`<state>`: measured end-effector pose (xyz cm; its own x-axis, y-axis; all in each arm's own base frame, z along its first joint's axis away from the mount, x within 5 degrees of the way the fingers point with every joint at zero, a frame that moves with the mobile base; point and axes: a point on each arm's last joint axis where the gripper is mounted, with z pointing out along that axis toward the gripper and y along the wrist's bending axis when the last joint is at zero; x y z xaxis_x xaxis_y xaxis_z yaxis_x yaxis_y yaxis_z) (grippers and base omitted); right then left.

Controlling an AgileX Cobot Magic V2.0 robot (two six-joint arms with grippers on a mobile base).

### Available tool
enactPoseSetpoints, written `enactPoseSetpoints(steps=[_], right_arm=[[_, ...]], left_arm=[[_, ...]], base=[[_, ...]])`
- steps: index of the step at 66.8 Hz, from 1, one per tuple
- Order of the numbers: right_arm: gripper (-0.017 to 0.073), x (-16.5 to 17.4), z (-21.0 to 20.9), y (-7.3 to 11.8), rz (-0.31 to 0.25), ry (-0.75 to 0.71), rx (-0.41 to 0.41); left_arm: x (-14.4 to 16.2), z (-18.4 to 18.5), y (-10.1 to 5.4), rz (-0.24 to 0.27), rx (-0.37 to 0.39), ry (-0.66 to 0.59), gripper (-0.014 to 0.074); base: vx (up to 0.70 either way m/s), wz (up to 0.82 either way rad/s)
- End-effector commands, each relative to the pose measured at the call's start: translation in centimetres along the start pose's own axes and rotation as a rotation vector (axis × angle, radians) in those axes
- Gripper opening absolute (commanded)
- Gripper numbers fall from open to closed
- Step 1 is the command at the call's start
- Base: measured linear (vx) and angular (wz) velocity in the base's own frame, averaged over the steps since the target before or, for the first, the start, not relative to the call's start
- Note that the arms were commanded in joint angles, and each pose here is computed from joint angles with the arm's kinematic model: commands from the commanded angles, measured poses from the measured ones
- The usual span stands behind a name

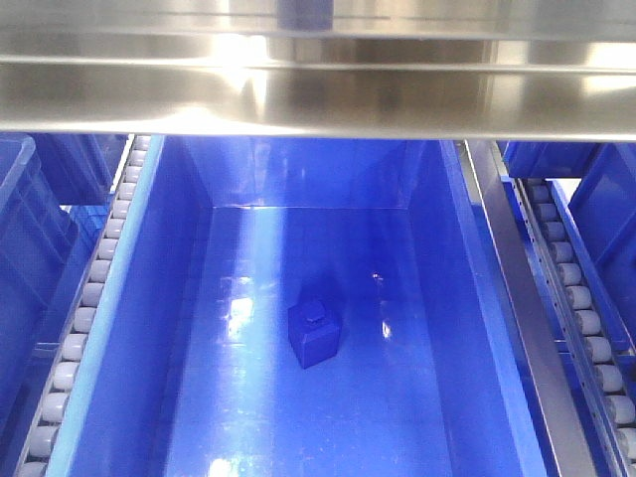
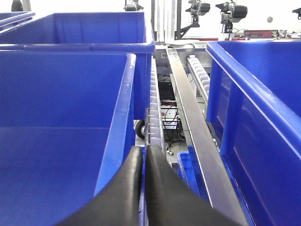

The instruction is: Pour parts from conveyor to right shelf

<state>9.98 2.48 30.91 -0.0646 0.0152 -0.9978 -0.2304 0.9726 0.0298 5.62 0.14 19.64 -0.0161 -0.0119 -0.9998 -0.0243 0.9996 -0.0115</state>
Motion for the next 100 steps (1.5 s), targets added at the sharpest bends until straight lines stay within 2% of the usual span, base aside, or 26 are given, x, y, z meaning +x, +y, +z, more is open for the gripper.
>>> enactPoseSetpoints(steps=[1, 25, 30, 39, 47, 64, 83, 100], right_arm=[[-0.0009, -0.3, -0.8, 0.0, -0.019, -0.199, -0.018], [-0.0009, 6.2, -3.9, -1.8, 0.102, -0.155, 0.242], [-0.0009, 7.0, -4.2, -2.0, 0.08, -0.163, 0.278], [-0.0009, 8.6, -4.4, -2.0, 0.033, -0.168, 0.289], [-0.0009, 10.6, -4.3, -2.1, 0.036, -0.187, 0.293], [-0.0009, 10.8, -4.3, -2.1, -0.023, -0.157, 0.296], [-0.0009, 10.9, -4.3, -2.1, -0.135, -0.126, 0.303], [-0.0009, 10.9, -4.3, -2.1, -0.115, -0.123, 0.301]], left_arm=[[-1.3, -0.2, -0.1, -0.014, 0.009, -0.097, -0.0006], [-1.3, -0.2, -0.1, -0.014, 0.009, -0.097, -0.0006], [-1.3, -0.2, -0.1, -0.014, 0.009, -0.097, -0.0006], [-1.3, -0.2, -0.1, -0.014, 0.009, -0.097, -0.0006], [-1.3, -0.2, -0.1, -0.014, 0.009, -0.097, -0.0006], [-1.3, -0.2, -0.1, -0.014, 0.009, -0.097, -0.0006], [-1.3, -0.2, -0.1, -0.014, 0.009, -0.097, -0.0006], [-1.3, -0.2, -0.1, -0.014, 0.009, -0.097, -0.0006]], base=[[0.0, 0.0], [0.0, 0.0], [0.0, 0.0], [0.0, 0.0], [0.0, 0.0], [0.0, 0.0], [0.0, 0.0], [0.0, 0.0]])
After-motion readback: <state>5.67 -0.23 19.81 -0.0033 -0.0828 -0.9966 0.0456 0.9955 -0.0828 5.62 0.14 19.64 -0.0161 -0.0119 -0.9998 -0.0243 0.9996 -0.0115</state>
